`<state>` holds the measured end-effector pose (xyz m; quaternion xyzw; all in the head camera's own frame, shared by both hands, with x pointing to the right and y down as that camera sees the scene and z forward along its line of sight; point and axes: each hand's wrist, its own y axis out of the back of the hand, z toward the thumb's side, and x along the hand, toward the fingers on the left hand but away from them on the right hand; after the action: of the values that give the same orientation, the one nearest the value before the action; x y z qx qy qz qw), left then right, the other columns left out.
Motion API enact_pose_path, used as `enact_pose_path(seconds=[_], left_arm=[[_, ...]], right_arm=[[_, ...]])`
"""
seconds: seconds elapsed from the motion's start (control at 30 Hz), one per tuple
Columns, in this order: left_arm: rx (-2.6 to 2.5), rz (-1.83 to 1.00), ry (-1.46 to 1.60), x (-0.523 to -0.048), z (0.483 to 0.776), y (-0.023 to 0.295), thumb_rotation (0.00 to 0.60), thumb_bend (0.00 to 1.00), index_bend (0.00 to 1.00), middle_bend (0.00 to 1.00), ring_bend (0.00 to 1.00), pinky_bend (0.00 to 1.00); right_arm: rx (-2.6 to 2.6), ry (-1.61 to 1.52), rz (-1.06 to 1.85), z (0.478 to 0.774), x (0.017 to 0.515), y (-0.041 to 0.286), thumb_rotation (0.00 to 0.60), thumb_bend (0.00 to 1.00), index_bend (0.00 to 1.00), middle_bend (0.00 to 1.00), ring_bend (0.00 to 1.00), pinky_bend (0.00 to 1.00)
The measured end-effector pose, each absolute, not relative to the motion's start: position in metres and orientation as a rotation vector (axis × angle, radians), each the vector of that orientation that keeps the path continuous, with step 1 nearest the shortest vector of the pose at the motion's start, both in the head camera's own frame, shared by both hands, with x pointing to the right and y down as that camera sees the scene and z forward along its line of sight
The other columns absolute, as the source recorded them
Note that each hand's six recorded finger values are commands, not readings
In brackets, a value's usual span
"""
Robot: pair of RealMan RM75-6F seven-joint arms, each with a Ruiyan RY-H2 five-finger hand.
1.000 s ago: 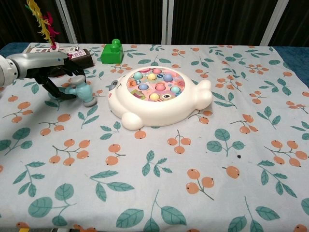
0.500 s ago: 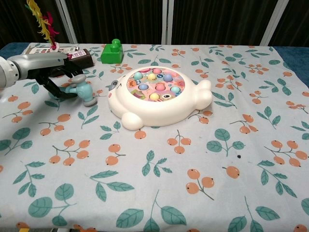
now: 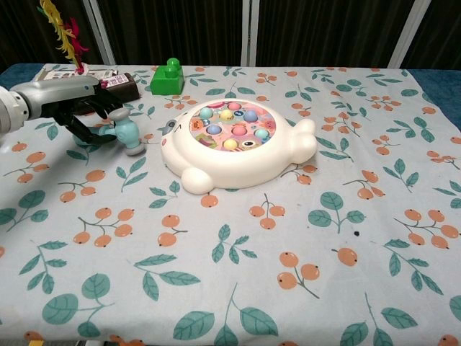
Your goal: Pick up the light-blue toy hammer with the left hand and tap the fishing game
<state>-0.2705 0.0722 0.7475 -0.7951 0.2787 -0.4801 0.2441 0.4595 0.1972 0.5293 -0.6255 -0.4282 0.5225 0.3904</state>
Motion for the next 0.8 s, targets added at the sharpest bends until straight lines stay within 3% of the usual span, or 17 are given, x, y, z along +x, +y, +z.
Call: enact_pose_path(seconds=[0.17, 0.4, 0.6, 0.8], left_arm=[[-2.155, -1.260, 0.813, -0.273, 0.741, 0.069, 0.600, 0.50, 0.62, 0.53, 0.36, 0.36], [-2.078, -1.087, 0.812, -0.267, 0.710, 0.050, 0.600, 0.51, 0.64, 0.61, 0.46, 0.48], [-2.060, -0.942, 0.715, -0.231, 0.683, 0.030, 0.600, 0.51, 0.64, 0.63, 0.50, 0.51], [-2.057, -0.883, 0.607, -0.186, 0.676, 0.013, 0.600, 0.52, 0.64, 0.64, 0.52, 0.54]], right_arm=[[-1.581, -1.090, 1.322, 0.526, 0.459, 0.198, 0.600, 0.27, 0.03, 0.20, 0.00, 0.00], [-1.562, -1.080, 1.310, 0.520, 0.457, 0.198, 0.600, 0.27, 0.03, 0.21, 0.00, 0.00], [-1.551, -1.082, 1.300, 0.516, 0.457, 0.201, 0.600, 0.27, 0.03, 0.22, 0.00, 0.00], [-1.541, -1.100, 1.309, 0.514, 0.461, 0.207, 0.600, 0.27, 0.03, 0.22, 0.00, 0.00]])
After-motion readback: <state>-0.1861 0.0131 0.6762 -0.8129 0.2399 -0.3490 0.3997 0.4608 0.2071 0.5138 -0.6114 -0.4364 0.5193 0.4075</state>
